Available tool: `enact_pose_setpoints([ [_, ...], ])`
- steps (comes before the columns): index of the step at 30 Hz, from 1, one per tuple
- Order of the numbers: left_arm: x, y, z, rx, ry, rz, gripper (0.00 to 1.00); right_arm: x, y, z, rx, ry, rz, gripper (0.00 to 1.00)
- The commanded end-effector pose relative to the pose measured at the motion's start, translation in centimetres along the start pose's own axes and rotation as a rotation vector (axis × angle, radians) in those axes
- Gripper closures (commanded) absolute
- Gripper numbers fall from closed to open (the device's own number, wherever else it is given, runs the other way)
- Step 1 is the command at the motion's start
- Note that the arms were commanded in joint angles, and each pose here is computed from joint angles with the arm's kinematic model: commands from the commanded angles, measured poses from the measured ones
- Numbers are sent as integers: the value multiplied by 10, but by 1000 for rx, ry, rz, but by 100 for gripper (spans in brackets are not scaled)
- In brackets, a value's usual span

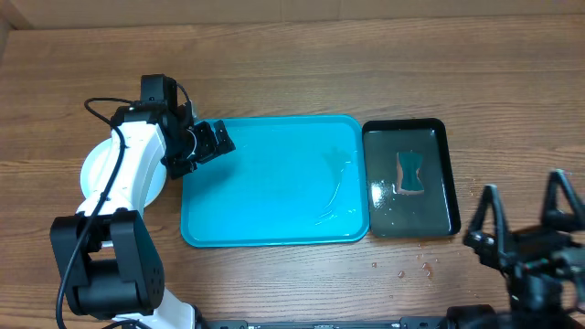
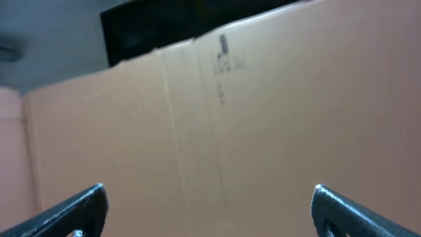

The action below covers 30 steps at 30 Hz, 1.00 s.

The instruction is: Clean dirty plates on tray and stack at the side

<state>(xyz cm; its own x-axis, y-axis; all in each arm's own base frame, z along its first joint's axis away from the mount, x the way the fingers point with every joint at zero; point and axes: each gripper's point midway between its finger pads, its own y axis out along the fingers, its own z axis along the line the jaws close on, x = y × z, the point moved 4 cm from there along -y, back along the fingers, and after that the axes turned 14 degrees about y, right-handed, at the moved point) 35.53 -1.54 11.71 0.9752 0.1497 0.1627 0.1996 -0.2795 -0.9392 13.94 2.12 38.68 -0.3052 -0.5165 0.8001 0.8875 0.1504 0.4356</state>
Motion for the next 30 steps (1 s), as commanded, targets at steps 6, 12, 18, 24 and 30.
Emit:
enact_pose_setpoints([
  [6,5,-9,-5,-11,6,-32,0,-55,-8,-22,91,-17,-17,0],
  [12,5,-9,-5,-11,6,-32,0,-93,-9,-45,41,-2,59,0],
  [18,5,-9,-5,-11,6,-32,0,-127,-13,-65,-9,14,145,0],
  [24,5,-9,-5,-11,6,-32,0,-156,-19,-81,-87,35,276,0],
  [30,5,-9,-5,-11,6,-32,0,-187,-33,-96,-159,-2,440,0],
])
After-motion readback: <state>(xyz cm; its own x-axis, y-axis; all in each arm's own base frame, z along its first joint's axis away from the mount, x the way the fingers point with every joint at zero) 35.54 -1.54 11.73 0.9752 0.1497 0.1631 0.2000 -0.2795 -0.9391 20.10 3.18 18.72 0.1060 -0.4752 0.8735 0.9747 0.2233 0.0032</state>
